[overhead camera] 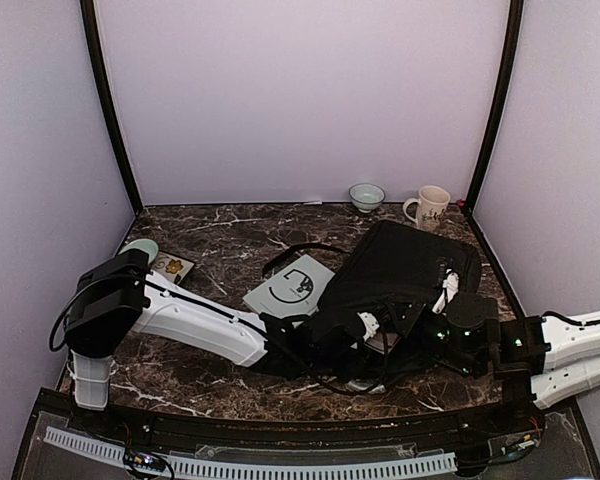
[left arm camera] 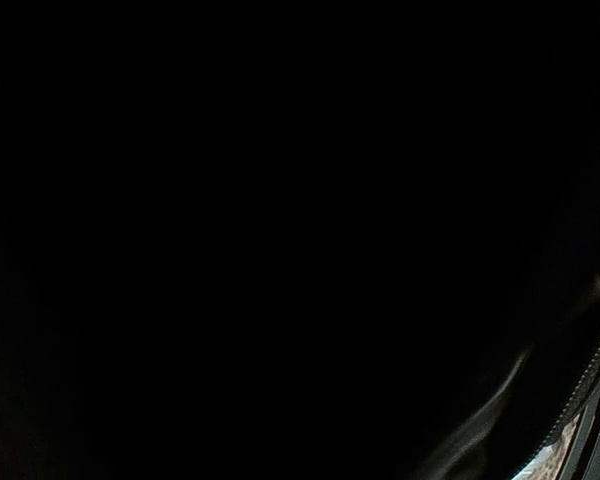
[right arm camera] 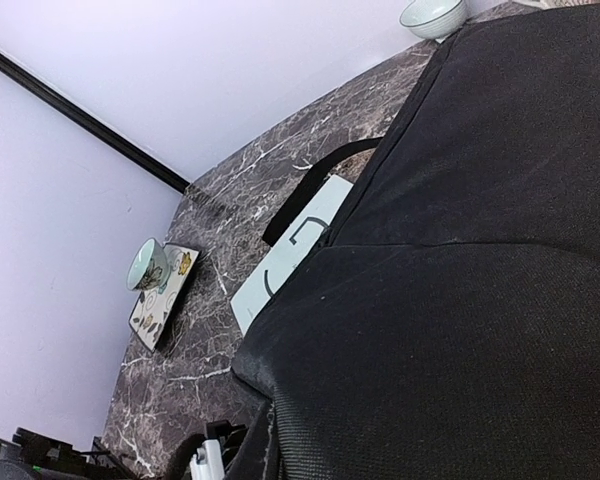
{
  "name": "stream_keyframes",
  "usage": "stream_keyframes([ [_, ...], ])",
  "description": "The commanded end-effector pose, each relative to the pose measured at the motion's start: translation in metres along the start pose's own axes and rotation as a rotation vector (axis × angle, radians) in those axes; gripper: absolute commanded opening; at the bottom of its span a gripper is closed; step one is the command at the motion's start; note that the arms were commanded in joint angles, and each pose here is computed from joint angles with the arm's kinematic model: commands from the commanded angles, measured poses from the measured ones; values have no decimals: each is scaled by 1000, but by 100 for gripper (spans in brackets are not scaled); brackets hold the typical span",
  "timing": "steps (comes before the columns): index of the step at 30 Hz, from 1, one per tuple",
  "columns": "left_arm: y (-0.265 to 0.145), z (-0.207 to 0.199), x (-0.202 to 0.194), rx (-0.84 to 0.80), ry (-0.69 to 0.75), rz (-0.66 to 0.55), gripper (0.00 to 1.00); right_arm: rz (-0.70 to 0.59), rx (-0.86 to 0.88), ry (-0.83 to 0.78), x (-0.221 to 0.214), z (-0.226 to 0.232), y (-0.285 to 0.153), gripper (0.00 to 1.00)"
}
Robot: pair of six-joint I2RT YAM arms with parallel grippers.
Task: Pack the student bag
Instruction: Adjust the book in the largest pocket of the bag.
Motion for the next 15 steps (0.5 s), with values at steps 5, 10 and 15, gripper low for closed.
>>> stream_keyframes([
  [5, -5, 1, 44, -109, -36, -239, 48, 17, 150, 57, 5, 21, -8, 0],
  [10, -20, 11, 51, -50, -50, -369, 65, 4, 151, 74, 6, 17, -11, 0],
  [15, -21, 18, 50, 19, -49, -489, 66, 6, 178, 87, 7, 16, -14, 0],
])
Point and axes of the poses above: each gripper's point midway between its finger pads, its own y axis out along the fingers, its own z axis along the line the jaws close on, x = y × z, the point moved 9 cm from there along -y, back along the fingers, and after that the axes turned 6 degrees about -y, right-handed, at the moved point
